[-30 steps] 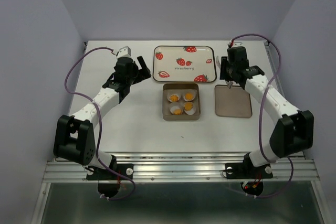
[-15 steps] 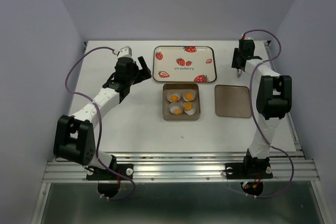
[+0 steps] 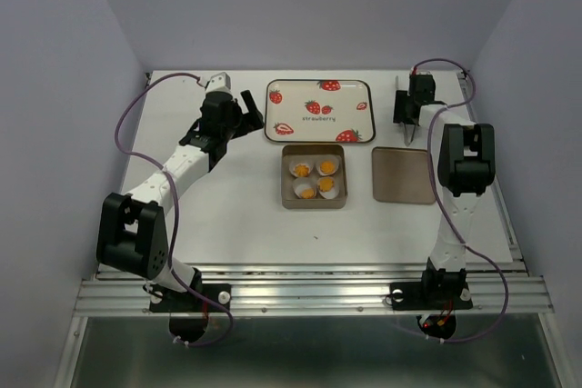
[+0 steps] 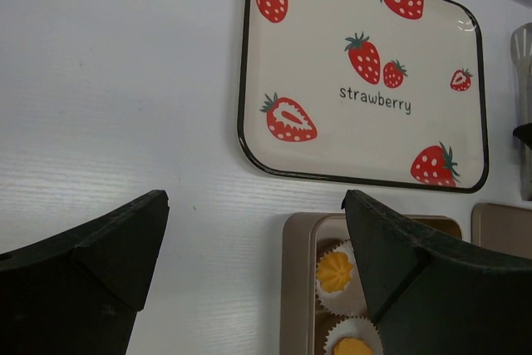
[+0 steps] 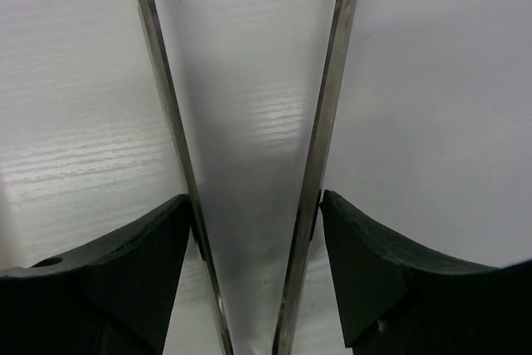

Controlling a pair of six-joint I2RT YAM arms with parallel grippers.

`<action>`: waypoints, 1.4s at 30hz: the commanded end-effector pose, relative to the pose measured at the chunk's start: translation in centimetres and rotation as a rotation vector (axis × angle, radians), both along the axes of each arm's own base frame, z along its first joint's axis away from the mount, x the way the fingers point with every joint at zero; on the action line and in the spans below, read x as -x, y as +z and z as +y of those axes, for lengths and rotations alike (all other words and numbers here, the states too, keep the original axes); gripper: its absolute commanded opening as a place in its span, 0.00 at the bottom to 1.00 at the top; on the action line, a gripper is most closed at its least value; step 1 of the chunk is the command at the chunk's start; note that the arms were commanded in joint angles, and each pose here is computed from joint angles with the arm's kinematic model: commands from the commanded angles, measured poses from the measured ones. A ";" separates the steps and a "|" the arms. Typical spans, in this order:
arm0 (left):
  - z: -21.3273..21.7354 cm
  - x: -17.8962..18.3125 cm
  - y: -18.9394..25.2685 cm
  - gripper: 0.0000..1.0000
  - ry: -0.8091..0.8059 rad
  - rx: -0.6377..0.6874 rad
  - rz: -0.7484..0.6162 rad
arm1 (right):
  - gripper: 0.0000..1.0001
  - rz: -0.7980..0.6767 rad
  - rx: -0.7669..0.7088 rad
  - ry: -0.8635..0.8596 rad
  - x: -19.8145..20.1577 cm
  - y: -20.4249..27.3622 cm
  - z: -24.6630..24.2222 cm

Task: Pack the cookies

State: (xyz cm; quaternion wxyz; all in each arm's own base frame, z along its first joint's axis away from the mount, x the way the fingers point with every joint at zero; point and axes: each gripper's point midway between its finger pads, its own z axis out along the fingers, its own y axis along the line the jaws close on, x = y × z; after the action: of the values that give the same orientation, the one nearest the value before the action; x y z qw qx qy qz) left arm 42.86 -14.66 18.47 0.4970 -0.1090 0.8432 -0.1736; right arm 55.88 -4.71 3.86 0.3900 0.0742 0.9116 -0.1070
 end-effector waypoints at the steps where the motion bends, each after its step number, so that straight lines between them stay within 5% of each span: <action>1: -0.4 -0.9 3.0 0.99 -0.017 0.008 -0.074 | 0.77 -0.093 0.030 0.033 -2.6 3.0 -0.9; 3: -0.5 -0.8 3.2 0.99 -0.020 0.015 -0.075 | 0.82 -0.109 0.027 0.044 -2.6 4.1 -0.7; 5: -0.6 -0.7 3.4 0.99 -0.023 0.019 -0.078 | 0.99 -0.117 0.028 0.074 -2.4 5.2 -0.4; 13: -0.4 0.2 3.6 0.99 -0.017 0.044 -0.089 | 1.00 -0.186 -0.104 0.082 2.0 13.7 2.2; 24: -0.7 2.5 3.5 0.99 -0.038 0.063 -0.101 | 1.00 0.115 -0.171 0.107 17.2 7.4 14.5; 31: -0.4 4.0 3.1 0.99 -0.033 0.078 -0.100 | 0.88 0.189 -0.130 0.055 19.0 3.9 14.3; 36: -0.7 4.2 3.4 0.99 -0.039 0.086 -0.109 | 0.67 0.203 -0.109 0.088 18.8 2.2 14.8; 42: -1.0 4.0 3.1 0.99 -0.042 0.088 -0.101 | 0.53 0.214 -0.094 0.099 18.2 0.9 14.9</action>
State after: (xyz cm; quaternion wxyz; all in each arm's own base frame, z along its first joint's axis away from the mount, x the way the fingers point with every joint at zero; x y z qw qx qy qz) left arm 38.60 -15.32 19.72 0.5081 -0.1053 0.8286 -0.2101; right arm 36.47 10.30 5.07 0.2713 0.0327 0.9610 -0.0419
